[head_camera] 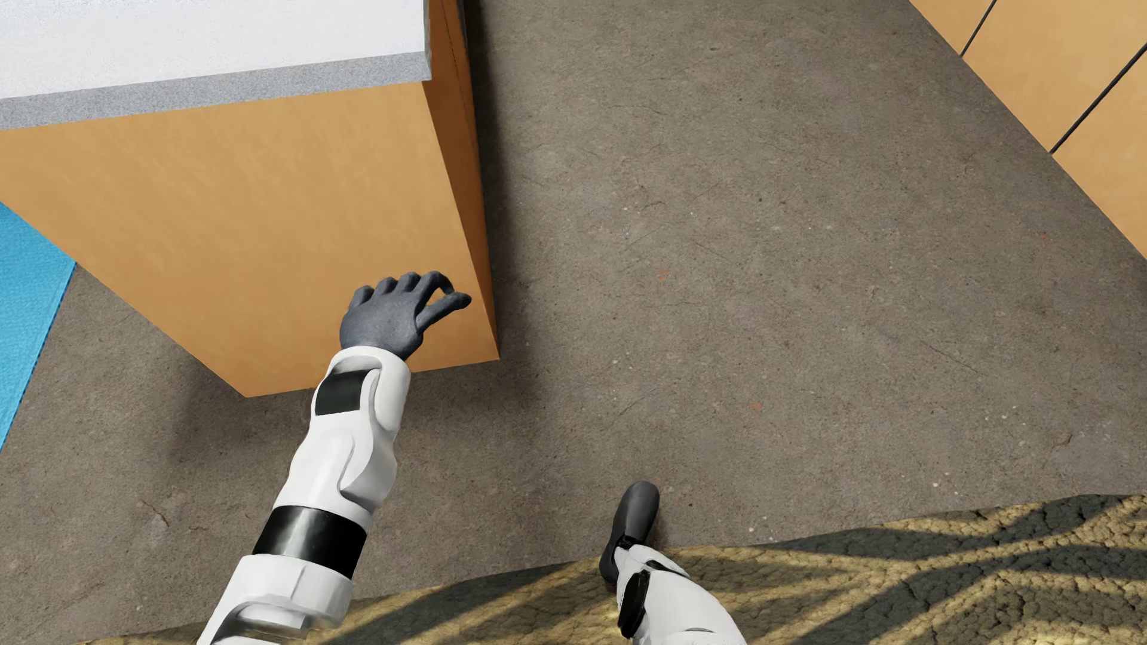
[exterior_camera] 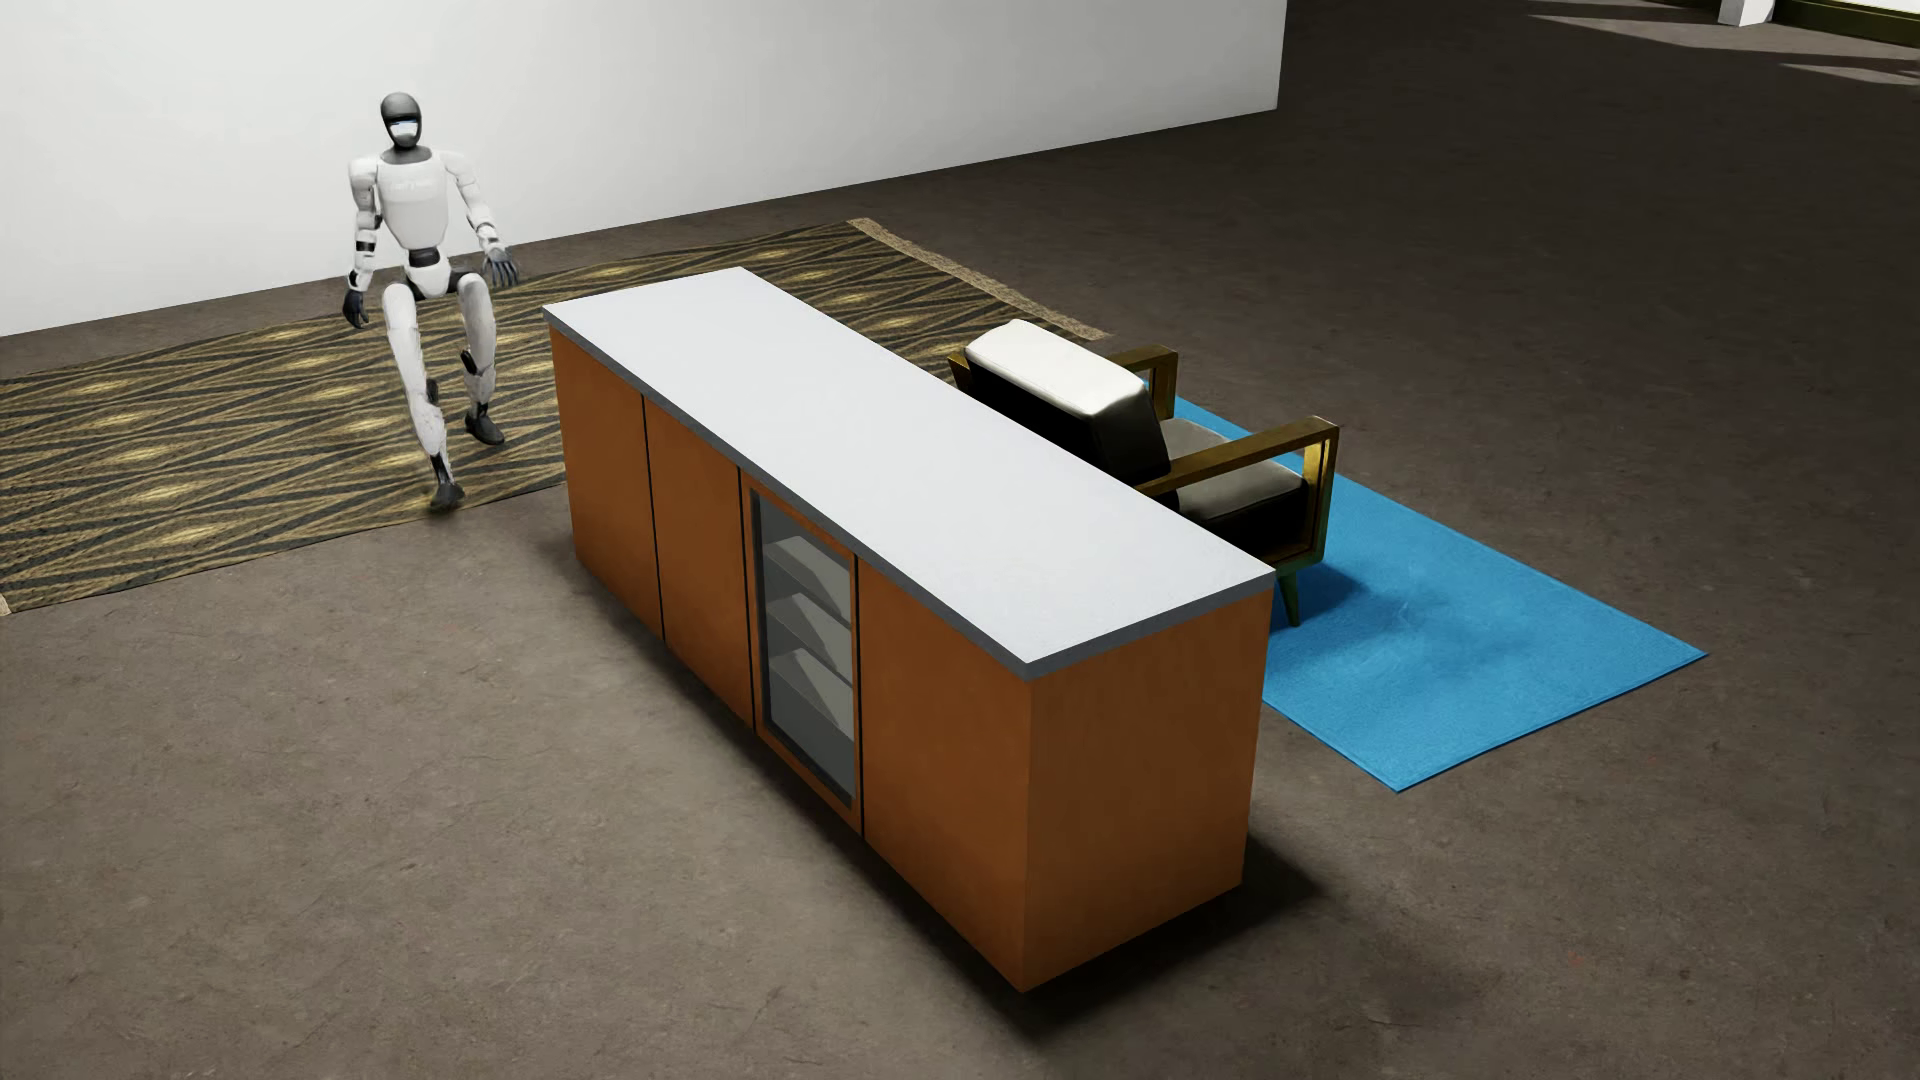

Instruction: Walk around the counter

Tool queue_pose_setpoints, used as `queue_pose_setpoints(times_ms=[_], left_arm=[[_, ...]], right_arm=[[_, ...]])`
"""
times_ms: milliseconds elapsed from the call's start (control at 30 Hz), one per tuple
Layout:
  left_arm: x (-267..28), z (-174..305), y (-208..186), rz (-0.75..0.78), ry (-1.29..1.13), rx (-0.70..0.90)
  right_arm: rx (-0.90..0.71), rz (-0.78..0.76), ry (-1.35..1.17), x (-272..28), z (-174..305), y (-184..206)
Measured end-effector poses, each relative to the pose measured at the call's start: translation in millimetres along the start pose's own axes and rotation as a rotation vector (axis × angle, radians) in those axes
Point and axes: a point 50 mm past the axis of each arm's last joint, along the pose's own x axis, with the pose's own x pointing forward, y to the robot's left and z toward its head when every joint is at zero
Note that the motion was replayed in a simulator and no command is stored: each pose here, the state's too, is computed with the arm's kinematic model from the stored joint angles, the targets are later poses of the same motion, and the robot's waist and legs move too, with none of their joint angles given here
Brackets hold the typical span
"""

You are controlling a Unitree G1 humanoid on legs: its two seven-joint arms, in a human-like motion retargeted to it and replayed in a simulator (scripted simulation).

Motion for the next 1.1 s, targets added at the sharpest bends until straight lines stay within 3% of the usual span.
queue_pose_setpoints(times_ms=[133,233,367,433,533,600,633,700,767,833,900,933,967,1033,1100], left_arm=[[-37.1,2.8,-47.2,-0.173,-0.060,0.119],[-88.6,-36.0,-121.1,-0.467,0.117,0.292],[-200.2,-79.4,-215.2,-1.060,0.507,0.253],[-258.2,-75.3,-236.5,-1.308,0.470,0.266],[-323.0,-54.4,-245.9,-1.329,0.499,0.059],[-351.0,-42.4,-248.9,-1.365,0.573,-0.077],[-358.6,-40.1,-249.8,-1.429,0.542,-0.062],[-350.7,-41.9,-248.0,-1.468,0.407,0.073],[-329.3,-46.9,-239.5,-1.299,0.463,0.059],[-317.0,-49.8,-230.2,-1.087,0.683,-0.135],[-290.5,-54.9,-228.2,-0.925,0.879,-0.333],[-278.3,-57.4,-231.7,-0.928,0.871,-0.297],[-256.1,-57.8,-233.7,-0.968,0.779,-0.156],[-189.9,-44.7,-224.3,-0.959,0.347,0.291],[-121.6,-20.4,-192.4,-0.750,0.129,0.348]], right_arm=[[-0.040,-0.004,-0.126,-3.6,30.2,1.3],[-0.142,0.000,-0.284,-11.1,71.4,0.9],[-0.110,-0.166,-0.533,-34.3,125.6,-31.2],[-0.109,-0.202,-0.679,-48.9,151.1,-47.6],[-0.195,-0.239,-0.843,-72.4,188.9,-63.0],[-0.222,-0.255,-0.839,-72.8,195.9,-65.1],[-0.237,-0.241,-0.795,-66.7,192.8,-61.8],[-0.297,-0.194,-0.649,-45.5,172.9,-50.8],[-0.416,-0.108,-0.477,-23.2,143.0,-32.0],[-0.517,-0.019,-0.307,-5.7,103.7,-10.7],[-0.506,0.014,-0.232,-0.6,78.3,-6.1],[-0.441,0.010,-0.223,-0.7,68.2,-7.0],[-0.346,-0.009,-0.220,-2.1,58.8,-6.3],[-0.195,-0.021,-0.229,-6.3,44.3,-5.5],[-0.161,-0.053,-0.257,-9.6,38.6,-11.8]])
